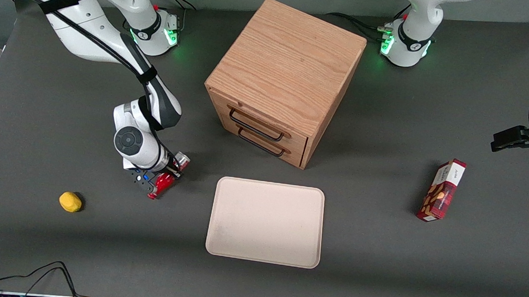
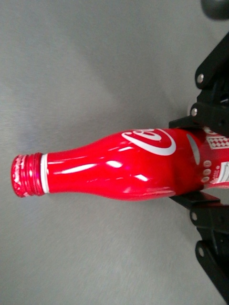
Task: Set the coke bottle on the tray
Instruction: 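Lift the bottle with the right gripper off the table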
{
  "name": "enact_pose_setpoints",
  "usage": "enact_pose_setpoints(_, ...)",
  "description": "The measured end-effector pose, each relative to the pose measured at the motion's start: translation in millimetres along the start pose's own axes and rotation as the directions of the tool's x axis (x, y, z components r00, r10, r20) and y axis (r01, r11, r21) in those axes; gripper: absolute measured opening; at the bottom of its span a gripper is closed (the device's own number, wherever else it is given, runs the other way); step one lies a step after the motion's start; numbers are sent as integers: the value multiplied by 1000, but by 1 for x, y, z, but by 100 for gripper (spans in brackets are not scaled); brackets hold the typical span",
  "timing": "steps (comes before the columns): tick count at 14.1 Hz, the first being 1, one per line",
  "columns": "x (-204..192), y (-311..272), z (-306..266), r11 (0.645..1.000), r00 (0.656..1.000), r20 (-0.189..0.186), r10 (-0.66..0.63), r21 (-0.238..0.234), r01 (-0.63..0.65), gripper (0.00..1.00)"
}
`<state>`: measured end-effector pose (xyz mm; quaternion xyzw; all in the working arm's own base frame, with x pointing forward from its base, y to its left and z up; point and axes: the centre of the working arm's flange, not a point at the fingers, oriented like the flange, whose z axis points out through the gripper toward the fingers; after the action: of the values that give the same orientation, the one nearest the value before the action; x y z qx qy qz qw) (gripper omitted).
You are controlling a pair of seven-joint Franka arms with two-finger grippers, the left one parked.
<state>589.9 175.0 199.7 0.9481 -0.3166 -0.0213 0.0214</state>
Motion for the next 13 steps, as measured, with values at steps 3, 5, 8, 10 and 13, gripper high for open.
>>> enact_pose_setpoints(3,17,7,-73,1000,1000,-20,19,-17,-19,54)
enact_pose_setpoints(5,25,16,-144,999,1000,-13,11,-39,-11,54)
enact_pose_setpoints(8,37,30,-250,996,999,12,-49,-70,49,54)
enact_pose_setpoints(10,42,38,-308,994,996,27,-87,-69,88,54)
enact_pose_setpoints(13,46,45,-355,985,986,43,-160,-51,162,54)
